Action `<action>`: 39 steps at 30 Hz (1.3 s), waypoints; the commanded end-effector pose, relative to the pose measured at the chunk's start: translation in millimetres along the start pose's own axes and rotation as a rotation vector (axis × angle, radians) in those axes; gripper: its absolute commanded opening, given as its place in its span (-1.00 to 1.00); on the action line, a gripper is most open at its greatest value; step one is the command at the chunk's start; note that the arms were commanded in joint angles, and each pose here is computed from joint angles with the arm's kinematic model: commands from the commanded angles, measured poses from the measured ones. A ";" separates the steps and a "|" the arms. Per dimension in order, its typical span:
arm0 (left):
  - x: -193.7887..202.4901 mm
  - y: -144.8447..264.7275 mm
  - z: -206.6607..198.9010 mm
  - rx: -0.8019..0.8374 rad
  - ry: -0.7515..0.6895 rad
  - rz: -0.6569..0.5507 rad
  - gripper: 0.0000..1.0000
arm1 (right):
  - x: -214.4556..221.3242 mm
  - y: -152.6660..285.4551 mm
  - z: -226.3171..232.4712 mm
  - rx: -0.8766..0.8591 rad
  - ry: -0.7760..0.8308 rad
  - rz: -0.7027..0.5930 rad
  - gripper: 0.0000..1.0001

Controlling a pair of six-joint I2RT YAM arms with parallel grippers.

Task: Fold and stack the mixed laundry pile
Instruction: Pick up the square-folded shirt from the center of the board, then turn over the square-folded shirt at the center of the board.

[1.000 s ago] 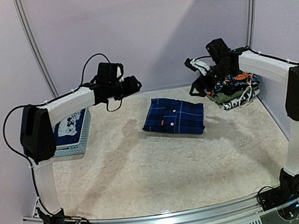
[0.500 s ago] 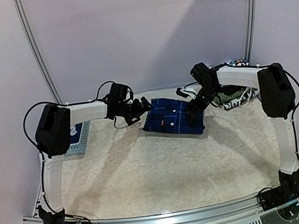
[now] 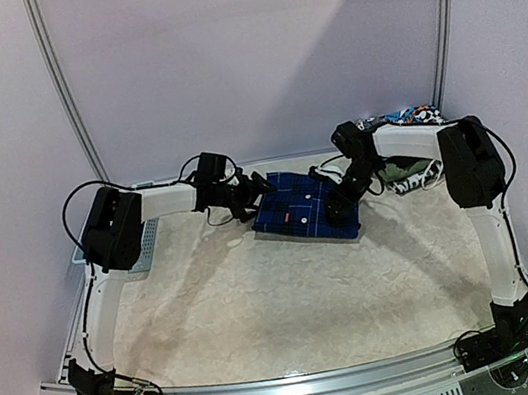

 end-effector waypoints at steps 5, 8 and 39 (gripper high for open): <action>26.5 -34.7 30.9 0.052 0.129 0.260 0.63 | 2.4 -20.4 -4.1 -0.028 0.001 0.024 0.81; 24.1 -40.0 27.3 0.089 0.123 0.286 0.42 | 2.4 -23.5 -2.8 -0.033 0.001 0.029 0.80; -26.4 229.7 -74.8 -0.708 -0.311 0.068 -1.00 | 34.8 172.1 32.0 0.029 0.056 -0.231 0.82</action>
Point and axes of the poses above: each gripper's point midway between its finger pads, its own y axis back along the fingers, its own z axis along the line the jaws close on, x = y × z, the point moved 9 cm from there along y, back along the fingers, and after that the axes turned 5 degrees about -y, right-handed, at the moved point
